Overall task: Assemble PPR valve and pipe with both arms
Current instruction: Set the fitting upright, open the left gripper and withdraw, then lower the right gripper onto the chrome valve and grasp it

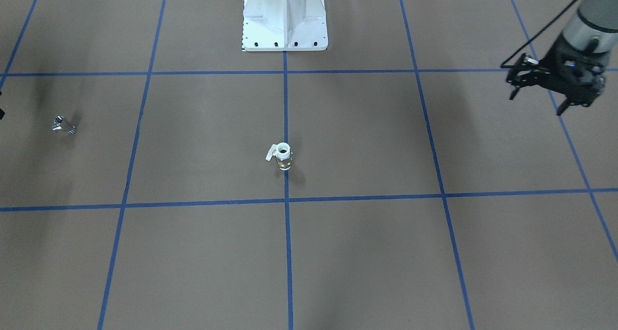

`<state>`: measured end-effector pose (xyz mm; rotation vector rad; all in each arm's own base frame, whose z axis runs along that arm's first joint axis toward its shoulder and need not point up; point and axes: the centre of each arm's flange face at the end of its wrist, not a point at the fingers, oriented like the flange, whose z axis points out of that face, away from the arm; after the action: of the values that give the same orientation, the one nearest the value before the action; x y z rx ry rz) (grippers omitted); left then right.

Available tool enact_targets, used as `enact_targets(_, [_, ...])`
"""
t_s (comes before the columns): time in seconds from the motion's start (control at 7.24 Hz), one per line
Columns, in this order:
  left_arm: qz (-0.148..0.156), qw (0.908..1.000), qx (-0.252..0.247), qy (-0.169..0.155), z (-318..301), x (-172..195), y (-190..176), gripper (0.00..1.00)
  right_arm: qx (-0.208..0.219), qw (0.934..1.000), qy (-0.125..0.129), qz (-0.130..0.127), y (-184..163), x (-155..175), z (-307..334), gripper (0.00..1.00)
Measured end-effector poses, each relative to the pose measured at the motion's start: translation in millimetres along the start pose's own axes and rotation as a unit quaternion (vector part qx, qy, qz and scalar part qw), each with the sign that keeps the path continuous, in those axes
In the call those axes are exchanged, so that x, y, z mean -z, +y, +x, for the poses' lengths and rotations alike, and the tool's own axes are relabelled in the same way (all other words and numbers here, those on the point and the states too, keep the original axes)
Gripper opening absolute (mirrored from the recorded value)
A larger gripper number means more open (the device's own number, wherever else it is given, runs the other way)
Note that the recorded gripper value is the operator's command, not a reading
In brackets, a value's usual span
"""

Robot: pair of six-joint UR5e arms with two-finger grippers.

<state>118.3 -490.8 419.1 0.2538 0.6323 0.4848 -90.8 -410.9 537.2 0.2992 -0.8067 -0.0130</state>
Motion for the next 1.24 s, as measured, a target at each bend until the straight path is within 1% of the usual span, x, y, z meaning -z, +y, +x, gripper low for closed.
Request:
enact_targets(0.14, [-0.006,0.9992,0.037,0.011,-56.0,-17.8,24.0,1.00,0.012,0.9999,-0.001,-0.007,6.0,-5.8,-14.3,0.98])
enact_targets(0.28, [0.007,0.9957,0.079,0.047,-99.2,-31.6,47.9,1.00,0.022,0.9997,-0.002,-0.014,10.8,-12.8,-26.5,0.97])
enact_targets(0.41, [0.022,0.9914,0.101,0.080,-123.7,-42.1,69.5,1.00,0.028,0.9994,0.000,-0.019,14.9,-21.8,-38.3,0.91])
enact_targets(0.55, [0.033,0.9892,0.108,0.093,-134.2,-48.5,83.3,1.00,0.031,0.9992,0.004,-0.024,19.0,-32.9,-52.3,0.80])
enact_targets(0.69, [0.038,0.9885,0.109,0.098,-137.5,-50.7,88.7,1.00,0.038,0.9988,0.004,-0.030,23.9,-42.5,-64.3,0.79])
enact_targets(0.83, [0.040,0.9883,0.108,0.100,-138.2,-51.6,90.2,1.00,0.046,0.9982,0.003,-0.039,29.9,-50.8,-73.0,0.74])
enact_targets(0.97, [0.041,0.9883,0.108,0.100,-138.2,-51.7,90.3,1.00,0.054,0.9974,0.000,-0.047,35.3,-57.2,-79.8,0.71])
enact_targets(1.24, [0.042,0.9883,0.107,0.101,-137.8,-51.6,89.7,1.00,0.063,0.9962,0.000,-0.061,43.2,-67.2,-84.2,0.71])
